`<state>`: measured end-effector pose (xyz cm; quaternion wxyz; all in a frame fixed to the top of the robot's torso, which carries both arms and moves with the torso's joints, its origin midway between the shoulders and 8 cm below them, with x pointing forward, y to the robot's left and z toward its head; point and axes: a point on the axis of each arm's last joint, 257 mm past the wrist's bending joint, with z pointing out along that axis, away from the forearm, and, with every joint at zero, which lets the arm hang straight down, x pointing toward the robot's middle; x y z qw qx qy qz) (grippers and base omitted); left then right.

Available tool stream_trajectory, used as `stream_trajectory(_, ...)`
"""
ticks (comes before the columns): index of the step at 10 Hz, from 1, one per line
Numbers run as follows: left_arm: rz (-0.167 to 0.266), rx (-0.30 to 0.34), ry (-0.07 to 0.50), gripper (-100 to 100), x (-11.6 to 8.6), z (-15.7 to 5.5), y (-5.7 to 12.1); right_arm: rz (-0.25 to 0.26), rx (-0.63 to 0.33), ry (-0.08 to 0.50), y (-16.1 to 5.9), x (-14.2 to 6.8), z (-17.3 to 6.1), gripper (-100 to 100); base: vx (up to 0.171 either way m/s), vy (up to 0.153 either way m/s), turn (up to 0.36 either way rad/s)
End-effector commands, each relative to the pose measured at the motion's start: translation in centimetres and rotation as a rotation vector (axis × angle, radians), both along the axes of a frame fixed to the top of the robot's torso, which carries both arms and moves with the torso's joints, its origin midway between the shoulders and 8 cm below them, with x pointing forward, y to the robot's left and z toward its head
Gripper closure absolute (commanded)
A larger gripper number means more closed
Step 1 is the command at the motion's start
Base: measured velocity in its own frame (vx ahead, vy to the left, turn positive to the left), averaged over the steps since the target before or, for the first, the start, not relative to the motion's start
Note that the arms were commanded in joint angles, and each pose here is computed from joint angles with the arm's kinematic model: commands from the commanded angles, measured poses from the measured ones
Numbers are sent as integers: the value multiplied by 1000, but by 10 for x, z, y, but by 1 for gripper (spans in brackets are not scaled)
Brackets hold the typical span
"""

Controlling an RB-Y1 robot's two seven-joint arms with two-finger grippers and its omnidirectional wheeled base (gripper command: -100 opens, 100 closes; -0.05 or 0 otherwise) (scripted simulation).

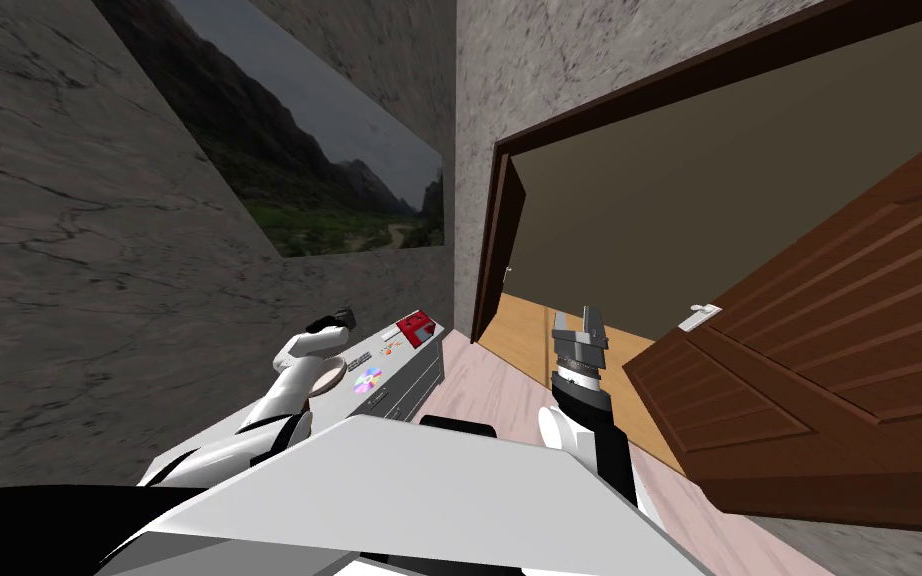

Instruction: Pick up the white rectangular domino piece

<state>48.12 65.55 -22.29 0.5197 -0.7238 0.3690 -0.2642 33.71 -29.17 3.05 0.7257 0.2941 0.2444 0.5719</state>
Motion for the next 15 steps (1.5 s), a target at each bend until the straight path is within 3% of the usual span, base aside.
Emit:
stream_trajectory(1, 11, -19, 21, -100, -3, -10, 4, 0, 0, 0, 0, 0, 0, 0, 8, -2, 3)
stream_trajectory(4, 94, -127, 83, -100, -22, -33, 29, 0, 0, 0, 0, 0, 0, 0, 22, -4, -110)
stream_trajectory(6, 105, -158, 126, -100, -30, -50, 27, 0, 0, 0, 0, 0, 0, 0, 15, 1, -30)
stream_trajectory(7, 144, -209, 151, -100, -41, -62, 37, 0, 0, 0, 0, 0, 0, 0, 16, 1, -116)
stream_trajectory(10, 190, -300, 230, -100, -61, -88, 38, 0, 0, 0, 0, 0, 0, 0, 19, 6, -72)
stream_trajectory(12, 191, -302, 233, -100, -62, -89, 38, 0, 0, 0, 0, 0, 0, 0, 4, 2, 3)
stream_trajectory(13, 228, -366, 275, -100, -77, -104, 40, 0, 0, 0, 0, 0, 0, 0, 13, 4, -76)
stream_trajectory(14, 231, -375, 286, -100, -79, -109, 38, 0, 0, 0, 0, 0, 0, 0, 15, 11, -62)
stream_trajectory(15, 262, -423, 309, -100, -91, -118, 41, 0, 0, 0, 0, 0, 0, 0, 21, 16, -99)
